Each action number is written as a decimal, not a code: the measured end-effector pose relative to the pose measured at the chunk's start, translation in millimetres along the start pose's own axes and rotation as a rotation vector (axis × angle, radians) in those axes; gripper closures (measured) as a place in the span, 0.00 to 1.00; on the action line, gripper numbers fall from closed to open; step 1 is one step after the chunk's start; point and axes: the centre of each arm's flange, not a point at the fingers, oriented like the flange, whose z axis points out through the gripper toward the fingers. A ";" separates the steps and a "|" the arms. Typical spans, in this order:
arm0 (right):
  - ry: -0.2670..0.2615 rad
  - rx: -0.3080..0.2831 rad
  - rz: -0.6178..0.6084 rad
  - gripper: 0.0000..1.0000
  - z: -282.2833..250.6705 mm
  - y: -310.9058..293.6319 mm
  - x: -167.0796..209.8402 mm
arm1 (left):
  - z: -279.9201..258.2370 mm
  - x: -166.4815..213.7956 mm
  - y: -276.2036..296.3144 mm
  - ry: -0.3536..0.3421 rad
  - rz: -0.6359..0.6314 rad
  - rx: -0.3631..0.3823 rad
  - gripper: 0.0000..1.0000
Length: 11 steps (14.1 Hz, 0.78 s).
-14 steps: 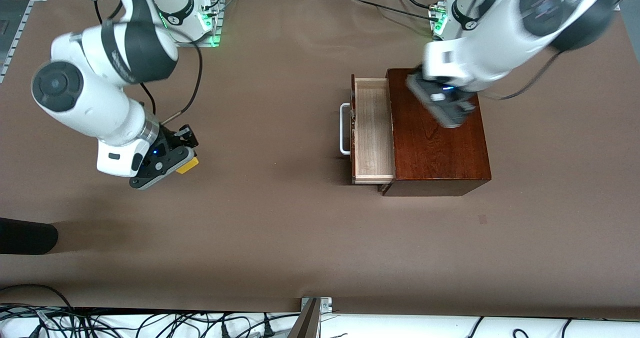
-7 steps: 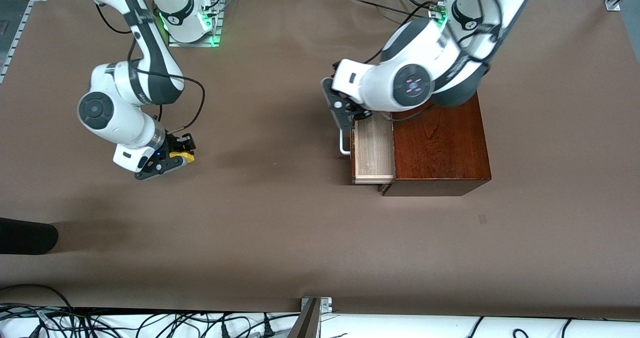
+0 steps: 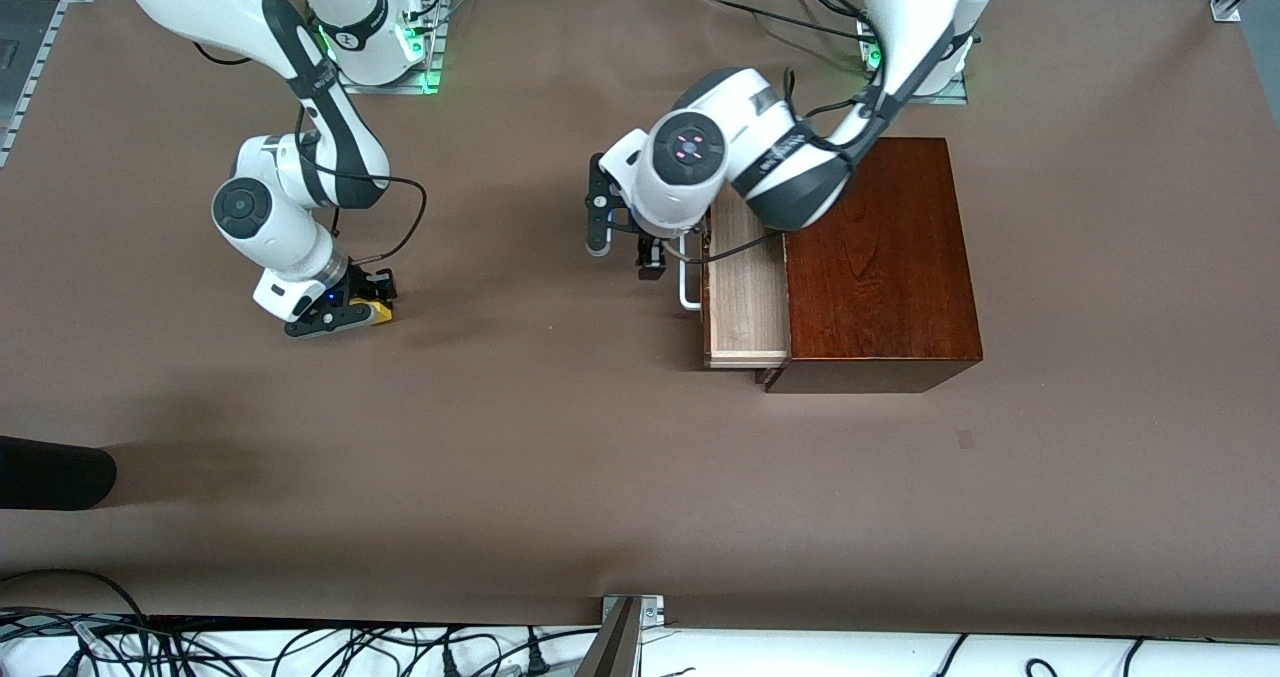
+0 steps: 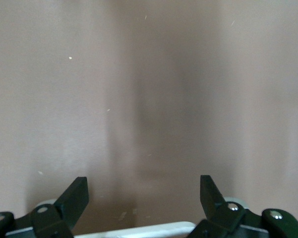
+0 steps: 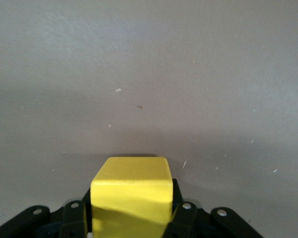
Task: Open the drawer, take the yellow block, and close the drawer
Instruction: 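Set the cube down with the right gripper while the left gripper pushes the drawer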
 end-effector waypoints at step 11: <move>0.038 0.045 0.020 0.00 -214.2 11.1 52.9 | 45.6 -69.4 -7.7 -0.324 -0.028 -0.140 0.00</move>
